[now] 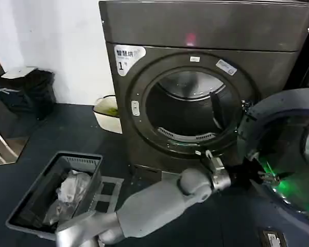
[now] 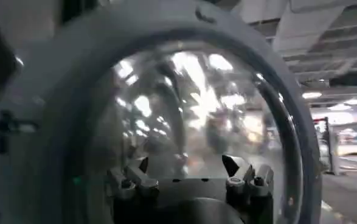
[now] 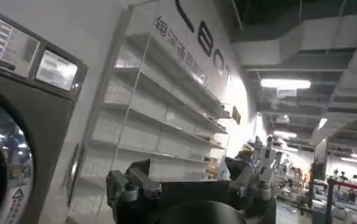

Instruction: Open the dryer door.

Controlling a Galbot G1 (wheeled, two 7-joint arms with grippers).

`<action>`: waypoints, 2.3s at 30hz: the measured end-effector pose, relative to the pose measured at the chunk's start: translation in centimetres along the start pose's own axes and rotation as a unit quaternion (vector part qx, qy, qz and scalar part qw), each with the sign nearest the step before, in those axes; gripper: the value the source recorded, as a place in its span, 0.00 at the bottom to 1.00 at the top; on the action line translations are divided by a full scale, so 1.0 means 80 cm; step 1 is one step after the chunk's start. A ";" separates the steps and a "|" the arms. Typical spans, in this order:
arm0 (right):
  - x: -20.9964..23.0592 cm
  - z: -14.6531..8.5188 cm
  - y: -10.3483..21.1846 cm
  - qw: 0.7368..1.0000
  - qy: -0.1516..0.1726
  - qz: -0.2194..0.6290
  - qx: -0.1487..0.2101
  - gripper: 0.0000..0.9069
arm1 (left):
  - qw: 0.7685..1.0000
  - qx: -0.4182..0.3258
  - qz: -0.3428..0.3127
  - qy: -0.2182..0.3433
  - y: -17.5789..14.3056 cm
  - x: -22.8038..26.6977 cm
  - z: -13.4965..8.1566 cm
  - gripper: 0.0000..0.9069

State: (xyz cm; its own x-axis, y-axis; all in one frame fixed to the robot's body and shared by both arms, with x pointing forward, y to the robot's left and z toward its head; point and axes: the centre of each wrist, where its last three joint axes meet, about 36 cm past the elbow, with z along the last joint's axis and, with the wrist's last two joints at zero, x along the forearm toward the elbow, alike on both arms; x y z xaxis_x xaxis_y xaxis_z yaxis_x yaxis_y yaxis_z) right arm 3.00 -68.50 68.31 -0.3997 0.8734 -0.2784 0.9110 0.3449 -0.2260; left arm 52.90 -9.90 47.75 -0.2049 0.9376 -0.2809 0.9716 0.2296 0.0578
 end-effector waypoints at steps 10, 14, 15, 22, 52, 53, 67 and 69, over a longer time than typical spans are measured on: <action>-0.017 -0.006 -0.010 1.000 -0.017 0.017 0.003 1.00 | 0.995 -0.003 -0.079 -0.057 0.025 0.112 -0.029 1.00; -0.020 -0.009 -0.007 1.000 -0.021 0.016 0.005 1.00 | 0.995 -0.026 -0.088 -0.038 0.028 0.186 -0.049 1.00; -0.020 -0.009 -0.006 1.000 -0.022 0.016 0.007 1.00 | 0.995 -0.031 -0.092 -0.032 0.028 0.206 -0.055 1.00; -0.021 -0.014 -0.001 0.999 -0.033 0.017 0.019 1.00 | 0.992 -0.050 -0.103 0.061 0.031 0.347 -0.094 1.00; -0.031 0.005 0.032 0.999 -0.025 -0.010 0.016 1.00 | 0.760 -0.170 -0.044 0.626 0.076 0.752 -0.257 1.00; -0.030 0.005 0.032 1.000 -0.025 -0.010 0.017 1.00 | 0.757 -0.170 -0.042 0.630 0.075 0.754 -0.257 1.00; -0.028 0.008 0.033 0.999 -0.029 -0.014 0.017 1.00 | 0.694 -0.177 -0.054 0.695 0.080 0.785 -0.261 1.00; -0.027 0.009 0.035 0.999 -0.029 -0.016 0.016 1.00 | 0.693 -0.178 -0.056 0.697 0.081 0.787 -0.261 1.00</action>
State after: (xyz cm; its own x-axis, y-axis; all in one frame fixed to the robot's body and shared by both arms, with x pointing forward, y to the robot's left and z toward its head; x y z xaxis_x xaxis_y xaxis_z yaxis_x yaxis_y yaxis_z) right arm 6.36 -69.69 67.65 -0.4340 0.8408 -0.3235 0.8945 0.3594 -0.2658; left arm 43.86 56.05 50.43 -0.4335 0.1933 0.8802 0.9002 0.1388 0.4128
